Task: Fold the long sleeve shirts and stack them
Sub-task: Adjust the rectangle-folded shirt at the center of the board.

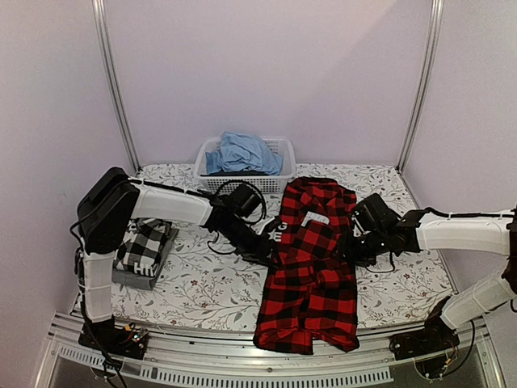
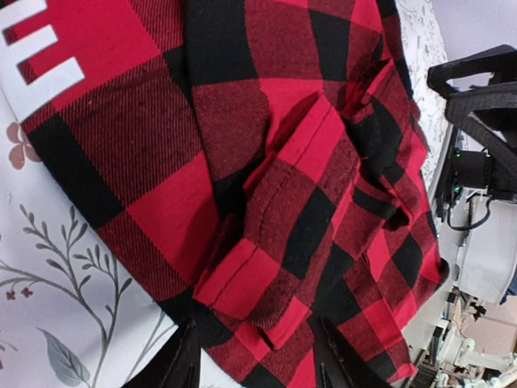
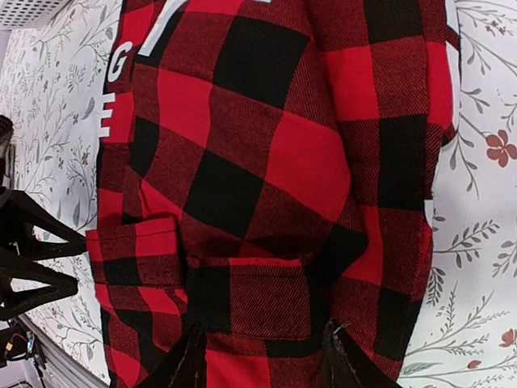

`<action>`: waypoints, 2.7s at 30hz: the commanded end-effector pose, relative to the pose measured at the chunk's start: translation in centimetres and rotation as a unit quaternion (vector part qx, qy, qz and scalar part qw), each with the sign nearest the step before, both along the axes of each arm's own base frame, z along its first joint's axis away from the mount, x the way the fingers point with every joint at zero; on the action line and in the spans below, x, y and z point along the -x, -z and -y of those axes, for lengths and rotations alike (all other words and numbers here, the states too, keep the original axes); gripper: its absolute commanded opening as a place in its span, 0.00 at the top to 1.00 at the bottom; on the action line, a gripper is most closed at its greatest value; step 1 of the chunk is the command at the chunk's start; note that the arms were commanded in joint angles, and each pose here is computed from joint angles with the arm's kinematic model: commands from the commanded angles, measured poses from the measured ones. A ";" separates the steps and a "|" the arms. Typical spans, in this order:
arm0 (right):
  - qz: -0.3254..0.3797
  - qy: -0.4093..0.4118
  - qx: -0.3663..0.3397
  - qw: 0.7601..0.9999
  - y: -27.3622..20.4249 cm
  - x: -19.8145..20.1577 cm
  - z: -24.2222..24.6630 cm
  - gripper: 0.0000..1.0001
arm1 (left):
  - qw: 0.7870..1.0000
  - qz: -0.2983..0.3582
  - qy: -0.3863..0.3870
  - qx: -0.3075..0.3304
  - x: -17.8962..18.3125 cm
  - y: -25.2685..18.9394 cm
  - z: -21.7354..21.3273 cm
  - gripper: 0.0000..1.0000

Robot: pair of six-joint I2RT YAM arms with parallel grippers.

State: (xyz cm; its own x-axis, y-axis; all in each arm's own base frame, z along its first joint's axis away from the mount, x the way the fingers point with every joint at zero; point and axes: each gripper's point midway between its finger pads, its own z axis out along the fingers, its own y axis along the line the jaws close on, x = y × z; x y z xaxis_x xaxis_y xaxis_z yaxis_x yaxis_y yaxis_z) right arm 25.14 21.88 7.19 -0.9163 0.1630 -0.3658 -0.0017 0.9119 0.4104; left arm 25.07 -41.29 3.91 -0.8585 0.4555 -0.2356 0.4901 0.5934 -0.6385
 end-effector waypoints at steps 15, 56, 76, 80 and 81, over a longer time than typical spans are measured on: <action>-0.011 -0.015 -0.004 1.000 3.7 -1.9 -1.3 0.71 | 0.999 0.034 -0.018 -0.024 -2.3 1.2 2.0 0.62; 0.006 -0.001 0.076 0.997 3.0 -2.5 -0.9 0.99 | 0.994 0.094 0.017 0.045 -1.8 -4.7 4.0 1.00; 0.138 0.117 0.106 0.978 -3.8 -7.4 1.7 1.00 | 0.976 0.198 0.003 0.090 -8.4 -8.1 6.1 1.00; 0.127 0.119 0.112 0.978 -2.2 -8.7 1.8 0.94 | 0.982 0.178 -0.013 0.056 -10.4 -4.6 5.6 1.00; 0.122 0.115 0.119 0.979 -1.5 -8.8 1.7 0.88 | 0.984 0.173 -0.018 0.050 -10.8 -3.8 5.4 1.00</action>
